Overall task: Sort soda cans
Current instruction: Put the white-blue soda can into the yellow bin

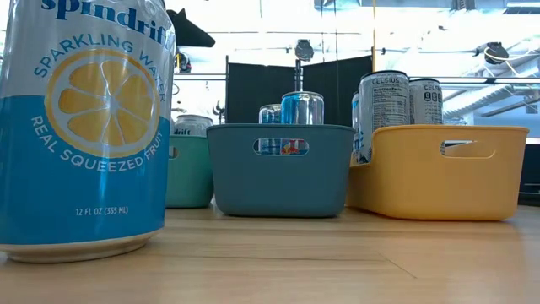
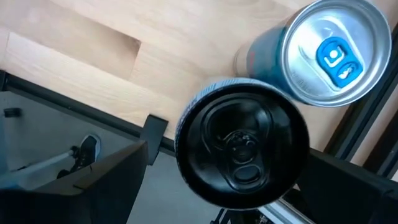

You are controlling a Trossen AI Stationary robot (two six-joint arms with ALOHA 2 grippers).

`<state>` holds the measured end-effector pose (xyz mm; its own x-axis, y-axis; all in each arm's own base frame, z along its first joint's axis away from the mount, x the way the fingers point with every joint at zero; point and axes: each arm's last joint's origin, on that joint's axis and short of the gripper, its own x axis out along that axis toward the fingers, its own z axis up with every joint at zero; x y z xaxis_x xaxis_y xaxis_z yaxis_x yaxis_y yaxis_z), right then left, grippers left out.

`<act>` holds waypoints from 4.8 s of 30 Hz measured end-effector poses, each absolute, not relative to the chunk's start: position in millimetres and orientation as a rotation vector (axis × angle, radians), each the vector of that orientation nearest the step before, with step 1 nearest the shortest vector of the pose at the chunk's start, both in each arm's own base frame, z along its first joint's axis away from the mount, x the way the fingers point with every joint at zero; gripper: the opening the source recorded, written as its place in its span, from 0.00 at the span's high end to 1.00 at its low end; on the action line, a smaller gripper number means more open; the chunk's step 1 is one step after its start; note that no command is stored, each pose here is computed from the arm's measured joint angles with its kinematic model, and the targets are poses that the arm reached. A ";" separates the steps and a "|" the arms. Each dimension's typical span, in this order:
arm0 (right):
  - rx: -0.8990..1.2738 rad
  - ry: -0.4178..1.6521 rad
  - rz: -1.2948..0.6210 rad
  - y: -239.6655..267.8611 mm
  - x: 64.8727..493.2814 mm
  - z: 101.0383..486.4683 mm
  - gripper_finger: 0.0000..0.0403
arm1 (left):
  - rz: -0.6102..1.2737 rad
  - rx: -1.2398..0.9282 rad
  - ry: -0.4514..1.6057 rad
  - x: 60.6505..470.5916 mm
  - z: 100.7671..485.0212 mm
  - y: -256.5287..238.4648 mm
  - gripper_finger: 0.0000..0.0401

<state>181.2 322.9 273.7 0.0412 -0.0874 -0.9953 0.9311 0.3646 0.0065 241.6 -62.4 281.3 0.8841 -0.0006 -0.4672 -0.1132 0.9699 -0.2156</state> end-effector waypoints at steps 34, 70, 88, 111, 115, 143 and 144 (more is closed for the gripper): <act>0.880 1.277 -0.966 321.6 182.7 273.7 0.08 | 0.059 -0.241 0.484 241.6 281.2 -62.5 0.08; 0.868 1.045 -0.787 299.5 217.7 328.2 0.38 | 0.058 -0.239 0.484 241.6 281.2 -62.5 0.08; 0.690 0.909 -0.663 206.1 261.5 382.7 0.38 | 0.058 -0.238 0.484 241.6 281.2 -62.5 0.08; 0.766 1.017 -0.850 138.6 234.2 313.6 0.38 | 0.064 -0.234 0.491 241.3 280.5 -62.1 0.08; 0.758 1.049 -0.876 129.5 237.8 308.4 0.38 | 0.073 -0.232 0.486 241.3 280.7 -61.9 0.08; 0.642 1.234 -0.873 127.6 264.8 271.7 0.27 | 0.073 -0.233 0.485 241.4 280.8 -62.1 0.08; 0.642 1.234 -0.873 127.6 264.8 271.7 0.27 | 0.073 -0.233 0.485 241.4 280.8 -62.1 0.08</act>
<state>264.8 127.6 271.7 0.0922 -0.2154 -0.9722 0.8450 0.5334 -0.0381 241.4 -62.1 280.8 0.8827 0.0141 -0.4698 -0.1244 0.9709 -0.2047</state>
